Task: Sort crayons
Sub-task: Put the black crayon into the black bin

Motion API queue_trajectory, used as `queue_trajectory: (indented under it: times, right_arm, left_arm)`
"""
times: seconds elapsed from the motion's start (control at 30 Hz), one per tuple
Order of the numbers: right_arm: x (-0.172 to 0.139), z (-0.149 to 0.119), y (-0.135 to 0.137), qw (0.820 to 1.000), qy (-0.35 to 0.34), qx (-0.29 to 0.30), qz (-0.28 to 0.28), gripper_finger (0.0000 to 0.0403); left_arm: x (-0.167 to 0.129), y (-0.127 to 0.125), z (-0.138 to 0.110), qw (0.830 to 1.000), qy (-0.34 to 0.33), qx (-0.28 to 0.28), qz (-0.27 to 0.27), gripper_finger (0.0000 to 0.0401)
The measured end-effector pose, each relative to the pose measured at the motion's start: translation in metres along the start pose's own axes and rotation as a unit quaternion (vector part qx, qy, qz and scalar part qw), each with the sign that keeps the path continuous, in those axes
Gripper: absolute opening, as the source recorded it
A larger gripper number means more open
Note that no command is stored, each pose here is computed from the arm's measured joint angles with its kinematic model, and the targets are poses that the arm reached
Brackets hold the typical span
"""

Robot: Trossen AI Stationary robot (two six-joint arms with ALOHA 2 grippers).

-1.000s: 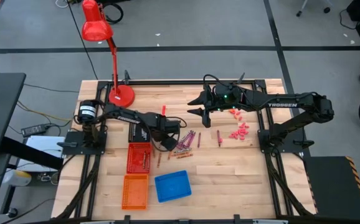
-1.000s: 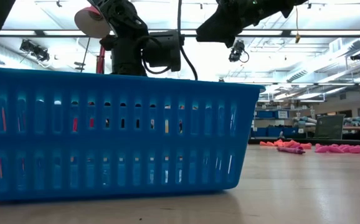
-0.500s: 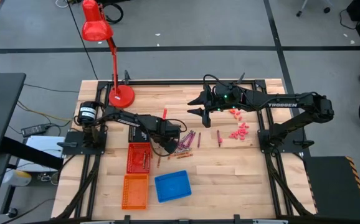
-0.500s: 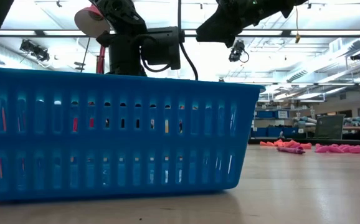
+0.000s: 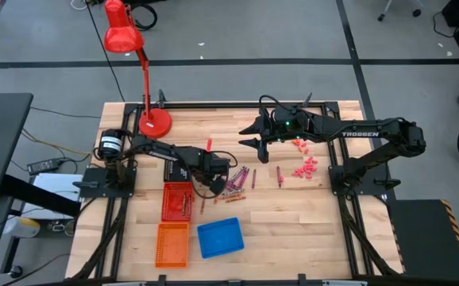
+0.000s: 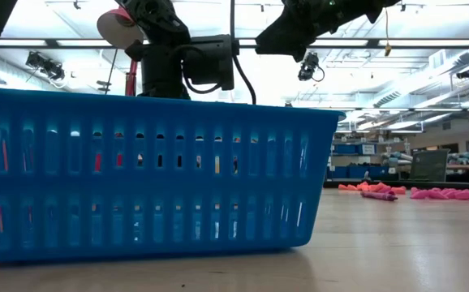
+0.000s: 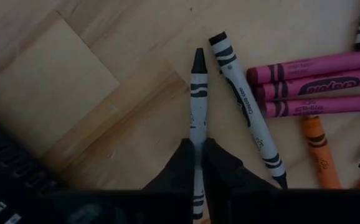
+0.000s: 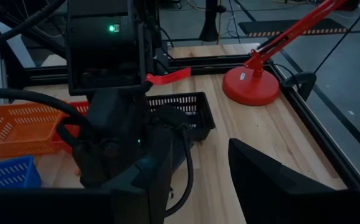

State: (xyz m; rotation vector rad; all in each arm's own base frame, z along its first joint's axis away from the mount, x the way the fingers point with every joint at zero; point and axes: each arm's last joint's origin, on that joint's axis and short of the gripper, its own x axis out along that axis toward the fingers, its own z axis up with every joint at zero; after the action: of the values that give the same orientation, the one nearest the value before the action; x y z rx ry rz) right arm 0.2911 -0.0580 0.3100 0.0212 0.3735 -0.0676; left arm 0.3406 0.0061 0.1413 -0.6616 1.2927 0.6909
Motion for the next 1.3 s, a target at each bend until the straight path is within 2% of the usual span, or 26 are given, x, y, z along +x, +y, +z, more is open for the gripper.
queue_trajectory:
  times: [0.3, 0.43, 0.57, 0.93, 1.1, 1.3]
  right_arm:
    - [0.0, 0.0, 0.0, 1.0, 0.0, 0.0, 0.0, 0.0162]
    - [0.0, 0.0, 0.0, 1.0, 0.001, 0.0, 0.0, 0.0162]
    - [-0.001, 0.0, 0.0, 1.0, 0.003, 0.001, 0.0, 0.0162]
    - [-0.002, -0.001, 0.0, 1.0, 0.008, 0.014, 0.0, 0.0162]
    - [-0.003, -0.001, -0.001, 1.0, 0.008, 0.014, -0.001, 0.0162]
    - [-0.003, -0.001, -0.001, 1.0, 0.008, 0.014, -0.001, 0.0162]
  left_arm:
    - [-0.015, 0.003, 0.007, 0.999, -0.039, -0.016, -0.017, 0.0015]
    - [-0.023, 0.005, 0.012, 0.997, -0.049, -0.034, -0.041, 0.0015]
    - [-0.037, 0.009, 0.018, 0.994, -0.051, -0.053, -0.076, 0.0015]
    - [-0.086, 0.032, 0.023, 0.985, -0.078, -0.098, -0.119, 0.0016]
    - [-0.105, 0.053, 0.017, 0.986, -0.074, -0.116, -0.091, 0.0016]
    - [-0.115, 0.074, 0.006, 0.991, -0.033, -0.123, -0.034, 0.0016]
